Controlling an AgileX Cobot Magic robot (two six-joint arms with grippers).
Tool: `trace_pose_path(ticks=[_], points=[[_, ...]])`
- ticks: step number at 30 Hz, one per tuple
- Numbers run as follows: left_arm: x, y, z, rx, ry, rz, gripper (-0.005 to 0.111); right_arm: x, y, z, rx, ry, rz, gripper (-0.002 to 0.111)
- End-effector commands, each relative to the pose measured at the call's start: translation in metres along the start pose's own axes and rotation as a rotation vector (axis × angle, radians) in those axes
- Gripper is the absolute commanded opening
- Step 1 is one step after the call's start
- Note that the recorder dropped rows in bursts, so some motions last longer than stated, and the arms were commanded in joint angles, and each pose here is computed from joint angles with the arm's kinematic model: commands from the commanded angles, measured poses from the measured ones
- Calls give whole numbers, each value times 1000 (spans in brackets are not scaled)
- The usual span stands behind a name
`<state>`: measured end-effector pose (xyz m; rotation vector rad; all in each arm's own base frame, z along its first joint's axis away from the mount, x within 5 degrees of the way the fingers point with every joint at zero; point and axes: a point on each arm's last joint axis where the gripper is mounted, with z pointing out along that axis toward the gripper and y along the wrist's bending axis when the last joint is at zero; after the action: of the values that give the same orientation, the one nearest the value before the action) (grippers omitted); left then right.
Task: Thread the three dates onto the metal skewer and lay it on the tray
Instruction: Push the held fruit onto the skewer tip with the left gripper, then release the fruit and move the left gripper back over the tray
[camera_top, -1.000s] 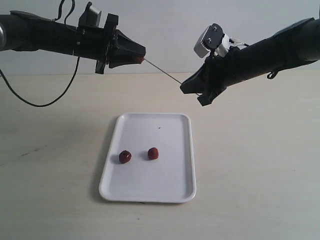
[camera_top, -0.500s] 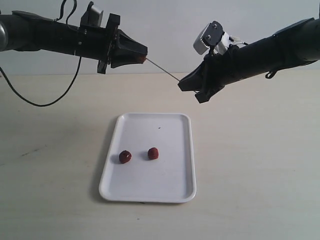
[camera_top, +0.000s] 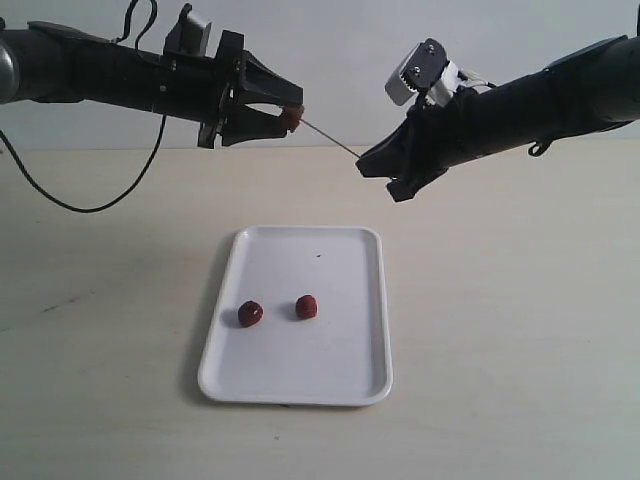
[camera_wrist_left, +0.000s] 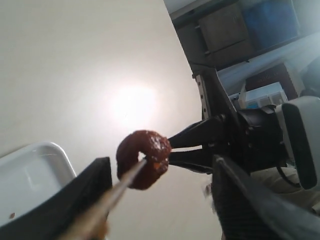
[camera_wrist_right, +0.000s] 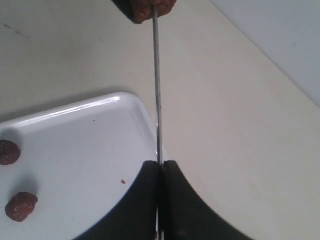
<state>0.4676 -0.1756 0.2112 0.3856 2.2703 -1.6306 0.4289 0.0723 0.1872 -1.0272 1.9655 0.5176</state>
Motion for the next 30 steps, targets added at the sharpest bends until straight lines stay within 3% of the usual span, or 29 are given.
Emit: trace_pose_path(ticks=[1, 8, 16, 20, 25, 27, 30], points=[[-1, 1, -5, -19, 5, 18, 58, -2, -9, -2, 98, 2, 57, 0], [-2, 6, -11, -53, 3, 27, 58, -2, -12, -4, 124, 7, 66, 0], [-14, 21, -47, -57, -98, -16, 58, 0, -12, -4, 123, 24, 57, 0], [-11, 23, -52, -61, -66, 39, 58, 0, -12, -4, 123, 24, 53, 0], [0, 31, -54, -227, 86, 136, 43, 4, -17, -5, 187, 67, 65, 0], [10, 34, -47, -352, 217, 172, 45, 5, -21, -8, 234, 99, 90, 0], [19, 26, -34, -453, 341, 242, 49, -1, -23, -19, 296, 125, 125, 0]])
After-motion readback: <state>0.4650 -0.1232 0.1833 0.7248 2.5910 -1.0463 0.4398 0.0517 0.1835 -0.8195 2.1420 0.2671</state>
